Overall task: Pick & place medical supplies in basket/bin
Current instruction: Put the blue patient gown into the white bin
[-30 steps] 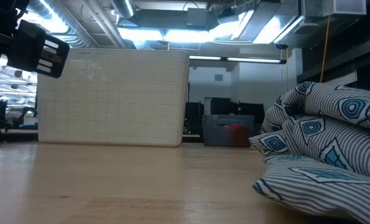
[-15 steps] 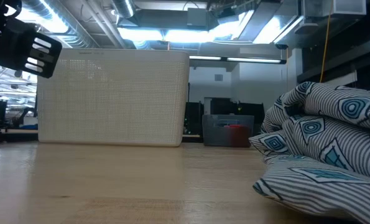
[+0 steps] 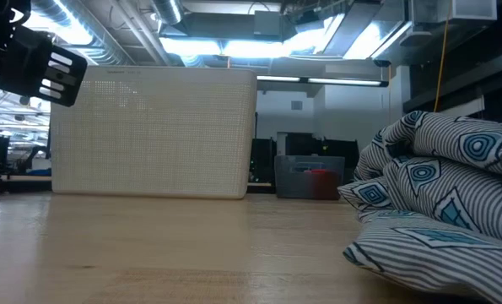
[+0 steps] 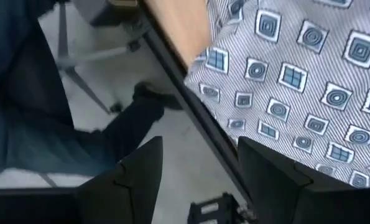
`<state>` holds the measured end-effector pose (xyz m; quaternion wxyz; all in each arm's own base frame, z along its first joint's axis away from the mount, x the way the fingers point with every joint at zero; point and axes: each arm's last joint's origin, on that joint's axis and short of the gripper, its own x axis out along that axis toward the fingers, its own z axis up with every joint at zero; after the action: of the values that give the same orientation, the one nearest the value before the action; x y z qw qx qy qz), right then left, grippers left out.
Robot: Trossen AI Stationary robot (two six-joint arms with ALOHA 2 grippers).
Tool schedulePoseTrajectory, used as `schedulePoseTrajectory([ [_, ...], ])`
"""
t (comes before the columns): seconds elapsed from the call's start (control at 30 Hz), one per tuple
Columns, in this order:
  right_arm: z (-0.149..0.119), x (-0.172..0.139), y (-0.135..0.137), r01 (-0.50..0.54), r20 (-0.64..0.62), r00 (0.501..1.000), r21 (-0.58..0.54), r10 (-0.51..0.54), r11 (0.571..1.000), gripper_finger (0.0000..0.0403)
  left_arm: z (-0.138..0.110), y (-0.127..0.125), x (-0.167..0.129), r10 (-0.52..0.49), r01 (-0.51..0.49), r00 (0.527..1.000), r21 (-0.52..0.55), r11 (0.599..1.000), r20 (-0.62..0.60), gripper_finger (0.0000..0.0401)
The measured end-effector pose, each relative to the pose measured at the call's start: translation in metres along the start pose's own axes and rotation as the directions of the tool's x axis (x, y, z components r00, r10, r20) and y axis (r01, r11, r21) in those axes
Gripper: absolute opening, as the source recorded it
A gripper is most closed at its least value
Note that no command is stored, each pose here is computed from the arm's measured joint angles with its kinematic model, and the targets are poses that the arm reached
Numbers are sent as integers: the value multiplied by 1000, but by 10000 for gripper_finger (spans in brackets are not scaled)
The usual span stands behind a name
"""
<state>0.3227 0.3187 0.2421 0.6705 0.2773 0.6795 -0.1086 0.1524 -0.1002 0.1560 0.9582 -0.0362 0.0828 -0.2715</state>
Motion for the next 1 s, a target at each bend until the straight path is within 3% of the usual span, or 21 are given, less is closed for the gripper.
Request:
schedulePoseTrajectory([
  [0.23, -6, 0, -4, 74, 74, 994, 31, -76, 997, 210, 0, 0, 0, 0, 0, 1000, 0, 1000, 0, 187],
  [0.43, 2, -7, -35, 362, 8, 932, -31, -362, 932, 210, 0, 0, 0, 0, 0, 1000, 0, 1000, 0, 187],
  [0.57, 19, -10, -40, 381, 111, 924, -190, -366, 905, 210, 0, 0, 0, 1, -1, 1000, 10, 1000, 1, 187],
  [0.87, 64, -20, -57, 501, 269, 860, -288, -433, 816, 210, 1, 0, 0, 0, 0, 1000, 11, 1000, 5, 187],
  [1.0, 87, -24, -68, 503, 245, 862, -295, -444, 812, 210, 1, 0, 0, 0, 0, 1000, 11, 1000, 5, 187],
])
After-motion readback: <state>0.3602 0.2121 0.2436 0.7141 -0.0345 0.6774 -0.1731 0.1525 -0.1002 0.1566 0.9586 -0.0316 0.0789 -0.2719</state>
